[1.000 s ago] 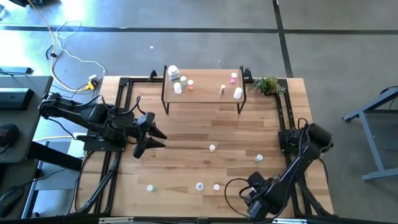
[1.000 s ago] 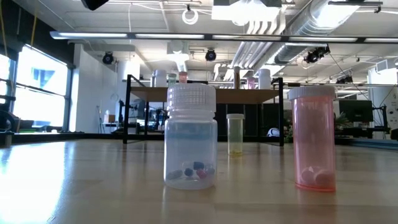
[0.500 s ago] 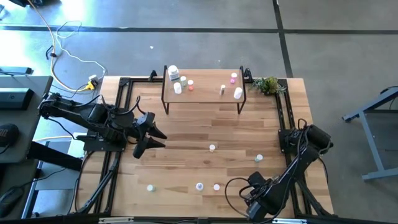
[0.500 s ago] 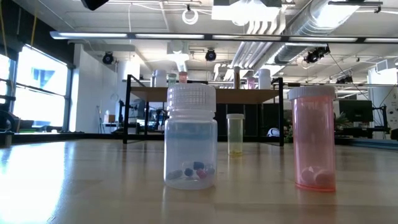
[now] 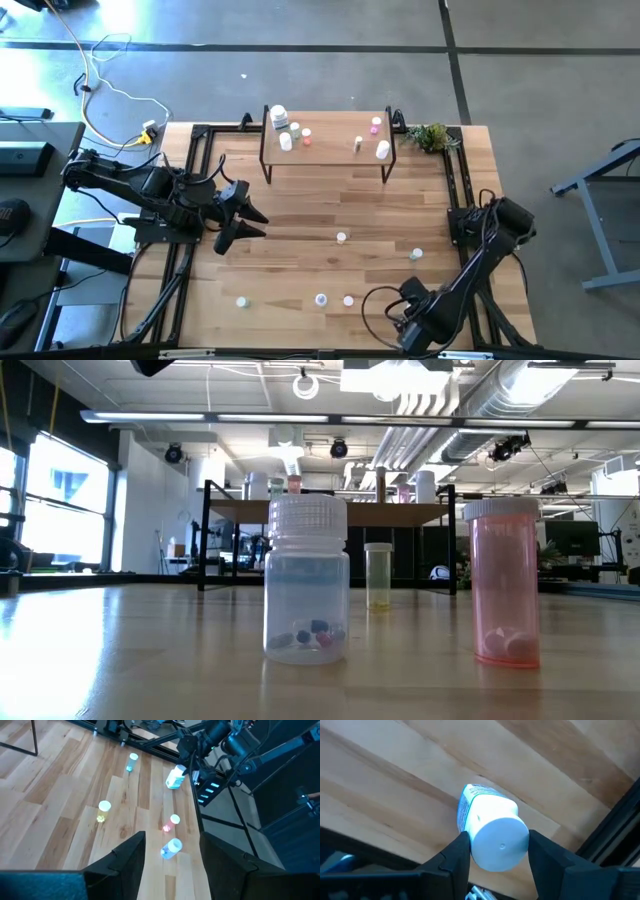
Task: Pick and place medicine bottles onto shelf by color
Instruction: Put the white and blue pill bottle on the shelf
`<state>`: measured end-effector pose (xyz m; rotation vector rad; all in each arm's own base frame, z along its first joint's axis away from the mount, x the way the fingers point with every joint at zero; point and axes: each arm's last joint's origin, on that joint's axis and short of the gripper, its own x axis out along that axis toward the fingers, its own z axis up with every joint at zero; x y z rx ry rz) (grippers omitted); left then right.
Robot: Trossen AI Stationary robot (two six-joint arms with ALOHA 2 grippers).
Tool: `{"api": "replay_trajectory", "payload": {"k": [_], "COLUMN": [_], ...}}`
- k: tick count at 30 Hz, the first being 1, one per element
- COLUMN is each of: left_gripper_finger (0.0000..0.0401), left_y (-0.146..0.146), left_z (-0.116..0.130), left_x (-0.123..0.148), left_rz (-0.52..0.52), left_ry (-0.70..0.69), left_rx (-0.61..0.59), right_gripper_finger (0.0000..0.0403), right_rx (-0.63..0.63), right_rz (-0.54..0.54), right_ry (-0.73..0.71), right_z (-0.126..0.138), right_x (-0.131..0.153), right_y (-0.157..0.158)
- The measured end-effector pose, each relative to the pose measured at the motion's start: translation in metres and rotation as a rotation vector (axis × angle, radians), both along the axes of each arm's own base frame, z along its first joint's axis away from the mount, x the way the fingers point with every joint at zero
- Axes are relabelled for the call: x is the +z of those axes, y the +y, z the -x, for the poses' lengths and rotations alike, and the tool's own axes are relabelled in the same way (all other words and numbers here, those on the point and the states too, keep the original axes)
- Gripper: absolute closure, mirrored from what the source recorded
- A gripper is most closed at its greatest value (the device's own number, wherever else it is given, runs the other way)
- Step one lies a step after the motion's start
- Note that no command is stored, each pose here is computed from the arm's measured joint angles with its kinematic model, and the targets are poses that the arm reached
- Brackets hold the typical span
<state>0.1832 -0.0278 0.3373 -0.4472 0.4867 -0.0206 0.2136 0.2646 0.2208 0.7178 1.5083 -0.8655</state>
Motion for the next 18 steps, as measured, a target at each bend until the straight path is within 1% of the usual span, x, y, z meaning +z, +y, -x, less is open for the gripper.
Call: {"api": "replay_trajectory", "payload": {"k": [6,11,18], "left_gripper_finger": [0.0222,0.0222,0.0222], "left_y": [0.0,0.0,0.004], "left_z": [0.0,0.0,-0.001], "left_x": [0.0,0.0,0.0], "left_rz": [0.0,0.0,0.0], "left_ry": [0.0,0.0,-0.001], "left_rx": [0.0,0.0,0.022], "right_gripper_finger": [0.0255,0.0255,0.0255], "right_rx": [-0.028,-0.068,-0.125], "right_rz": [-0.047,-0.084,-0.093], "right_ry": [-0.074,-0.134,-0.296], "right_z": [-0.005,-0.009,-0.021], "right_x": [0.019,0.039,0.067], "right_y": [-0.011,-0.028,-0.057]}}
